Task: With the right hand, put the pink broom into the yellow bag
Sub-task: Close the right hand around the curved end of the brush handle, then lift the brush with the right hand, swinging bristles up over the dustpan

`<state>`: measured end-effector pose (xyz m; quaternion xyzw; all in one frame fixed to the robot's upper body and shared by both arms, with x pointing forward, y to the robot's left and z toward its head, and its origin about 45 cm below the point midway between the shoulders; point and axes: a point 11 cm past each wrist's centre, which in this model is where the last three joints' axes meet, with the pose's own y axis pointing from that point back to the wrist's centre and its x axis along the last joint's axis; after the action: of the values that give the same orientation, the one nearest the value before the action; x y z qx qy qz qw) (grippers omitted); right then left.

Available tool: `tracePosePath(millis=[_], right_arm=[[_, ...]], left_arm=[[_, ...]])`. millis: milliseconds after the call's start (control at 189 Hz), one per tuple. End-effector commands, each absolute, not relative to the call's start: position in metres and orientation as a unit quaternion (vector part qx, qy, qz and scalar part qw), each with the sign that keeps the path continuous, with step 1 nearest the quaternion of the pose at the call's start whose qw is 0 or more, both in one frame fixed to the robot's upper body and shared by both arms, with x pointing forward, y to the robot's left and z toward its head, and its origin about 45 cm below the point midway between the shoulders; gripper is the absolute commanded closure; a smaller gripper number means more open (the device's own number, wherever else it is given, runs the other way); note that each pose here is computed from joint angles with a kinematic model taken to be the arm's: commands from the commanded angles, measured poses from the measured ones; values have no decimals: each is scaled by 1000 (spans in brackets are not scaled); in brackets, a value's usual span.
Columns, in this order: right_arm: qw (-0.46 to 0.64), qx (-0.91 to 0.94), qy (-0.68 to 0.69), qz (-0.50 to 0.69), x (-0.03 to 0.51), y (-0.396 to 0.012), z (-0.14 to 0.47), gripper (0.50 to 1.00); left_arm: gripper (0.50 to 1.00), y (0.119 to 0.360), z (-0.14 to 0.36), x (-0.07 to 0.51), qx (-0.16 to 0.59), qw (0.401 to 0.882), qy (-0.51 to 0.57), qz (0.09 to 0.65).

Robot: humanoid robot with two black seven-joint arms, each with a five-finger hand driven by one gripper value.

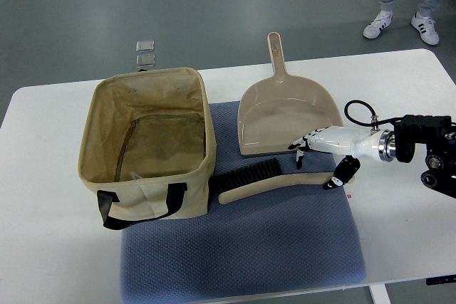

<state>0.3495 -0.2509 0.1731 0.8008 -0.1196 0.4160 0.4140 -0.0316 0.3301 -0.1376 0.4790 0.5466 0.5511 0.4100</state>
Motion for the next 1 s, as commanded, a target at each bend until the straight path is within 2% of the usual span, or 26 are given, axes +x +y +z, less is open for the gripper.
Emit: tracePosePath(millis=[0, 148, 217, 354, 402, 460, 507, 671, 745, 766, 835, 872, 994], right_arm=[[416, 799, -112, 420, 347, -250, 169, 576], [416, 798, -108, 422, 346, -248, 168, 599], [416, 798, -106, 423, 345, -249, 167, 666], [416, 798, -104, 424, 345, -248, 167, 718], [415, 798, -104, 424, 344, -248, 167, 769], [414, 799, -103, 423, 344, -247, 167, 797], [414, 799, -102, 424, 344, -247, 168, 850], [411, 800, -101, 425, 343, -246, 169, 891], [411, 800, -100, 425, 343, -246, 169, 922], [412, 800, -101, 425, 343, -247, 169, 950], [409, 801, -99, 425, 343, -246, 169, 965], [406, 803, -98, 425, 342, -246, 169, 993], [400, 807, -94, 425, 340, -244, 169, 1000]], left_arm=[[500, 330, -138, -32, 479, 410, 547, 551], [500, 330, -138, -32, 479, 410, 547, 551], [500, 330, -138, -32, 479, 410, 547, 551], [500, 330, -138, -32, 479, 410, 547, 551], [500, 330, -138, -32, 479, 410, 547, 551], [500, 330, -138, -32, 479, 410, 547, 551], [500, 330, -138, -32, 479, 410, 547, 551], [500, 330, -138, -32, 479, 410, 547, 551], [500, 330, -138, -32, 479, 410, 546, 551], [500, 330, -138, -32, 479, 410, 547, 551], [500, 330, -138, -32, 479, 410, 547, 551], [500, 330, -138, -32, 479, 410, 547, 551], [500, 330, -138, -32, 479, 410, 547, 551]])
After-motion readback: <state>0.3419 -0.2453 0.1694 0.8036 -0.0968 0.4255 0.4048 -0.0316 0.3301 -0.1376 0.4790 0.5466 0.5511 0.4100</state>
